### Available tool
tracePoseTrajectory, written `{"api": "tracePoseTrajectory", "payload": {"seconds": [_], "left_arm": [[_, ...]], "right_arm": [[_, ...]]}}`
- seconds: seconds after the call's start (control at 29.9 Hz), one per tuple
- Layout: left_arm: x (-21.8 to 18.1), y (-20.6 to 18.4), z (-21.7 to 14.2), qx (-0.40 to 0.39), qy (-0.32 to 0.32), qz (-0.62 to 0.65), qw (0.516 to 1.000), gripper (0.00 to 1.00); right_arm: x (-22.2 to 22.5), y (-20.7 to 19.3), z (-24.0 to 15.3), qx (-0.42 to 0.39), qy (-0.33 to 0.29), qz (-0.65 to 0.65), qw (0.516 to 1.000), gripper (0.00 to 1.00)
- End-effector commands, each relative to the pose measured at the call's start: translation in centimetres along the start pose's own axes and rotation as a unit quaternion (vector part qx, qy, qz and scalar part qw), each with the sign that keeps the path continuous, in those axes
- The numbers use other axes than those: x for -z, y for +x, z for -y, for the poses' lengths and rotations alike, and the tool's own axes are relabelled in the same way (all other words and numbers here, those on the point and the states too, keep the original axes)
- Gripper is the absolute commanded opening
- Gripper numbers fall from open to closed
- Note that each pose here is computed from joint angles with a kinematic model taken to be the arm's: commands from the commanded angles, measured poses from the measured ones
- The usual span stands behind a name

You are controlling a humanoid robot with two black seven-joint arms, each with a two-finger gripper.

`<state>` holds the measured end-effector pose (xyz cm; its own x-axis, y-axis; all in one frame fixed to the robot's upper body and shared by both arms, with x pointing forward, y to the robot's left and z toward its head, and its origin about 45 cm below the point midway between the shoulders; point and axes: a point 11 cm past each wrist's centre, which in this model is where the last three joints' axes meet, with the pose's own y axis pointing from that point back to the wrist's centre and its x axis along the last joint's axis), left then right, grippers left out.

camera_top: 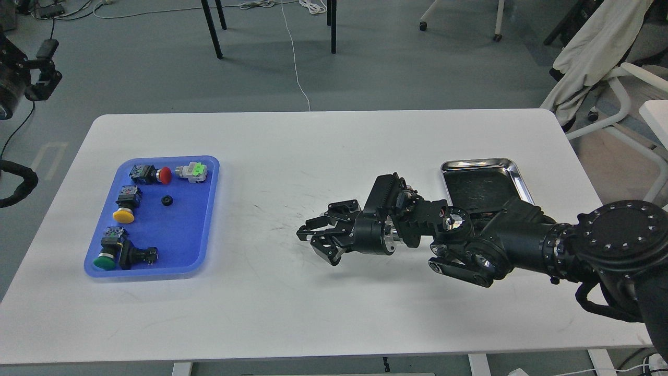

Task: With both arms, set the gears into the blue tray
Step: 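Carry the small black part from the metal tray toward the table centre, then open the right gripper to release the black part on the table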

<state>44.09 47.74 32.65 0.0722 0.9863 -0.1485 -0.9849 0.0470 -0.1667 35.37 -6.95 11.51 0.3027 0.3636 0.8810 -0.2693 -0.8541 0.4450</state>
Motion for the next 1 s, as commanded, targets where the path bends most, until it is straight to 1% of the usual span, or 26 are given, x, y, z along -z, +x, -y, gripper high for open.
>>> {"api": "tracePoseTrajectory", "payload": {"seconds": [0.0,0.1,0.2,0.23,0.47,0.57,0.67,0.8,0.9,0.97], "left_arm": [[0.04,0.02,-0.04,0.0,0.001,0.0,1.0,0.98],[0.04,0.0,-0.04,0.0,0.001,0.0,1.0,0.98],[0.05,-0.05,-0.03,0.001,0.001,0.0,1.0,0.98],[0.0,0.01,-0.05,0.001,0.001,0.0,1.0,0.98],[0.01,0.09,-0.12,0.0,0.001,0.001,1.0,0.98],[0.02,0.18,-0.18,-0.001,0.002,0.001,1.0,0.98],[0.06,0.24,-0.25,-0.001,0.003,0.002,1.0,0.98],[0.01,0.3,-0.27,-0.001,0.002,0.002,1.0,0.98],[0.08,0.28,-0.3,-0.001,0.003,0.002,1.0,0.98],[0.11,0.29,-0.31,-0.002,0.004,0.003,1.0,0.98]], "right_arm": [[-0.07,-0.25,-0.06,0.005,-0.001,0.001,1.0,0.02],[-0.07,-0.41,-0.08,0.006,-0.002,0.002,1.0,0.08],[-0.06,-0.43,-0.08,0.007,-0.002,0.003,1.0,0.19],[-0.06,-0.43,-0.08,0.007,-0.002,0.003,1.0,0.24],[-0.18,-0.31,-0.09,0.002,-0.005,0.009,1.0,0.46],[-0.24,-0.29,-0.1,0.002,-0.007,0.01,1.0,0.49],[-0.33,-0.26,-0.12,0.0,-0.009,0.013,1.0,0.58],[-0.4,-0.28,-0.13,-0.003,-0.011,0.015,1.0,0.66],[-0.41,-0.47,-0.14,-0.007,-0.015,0.028,0.999,0.68],[-0.74,0.19,-0.12,-0.021,-0.023,0.039,0.999,0.69]]}}
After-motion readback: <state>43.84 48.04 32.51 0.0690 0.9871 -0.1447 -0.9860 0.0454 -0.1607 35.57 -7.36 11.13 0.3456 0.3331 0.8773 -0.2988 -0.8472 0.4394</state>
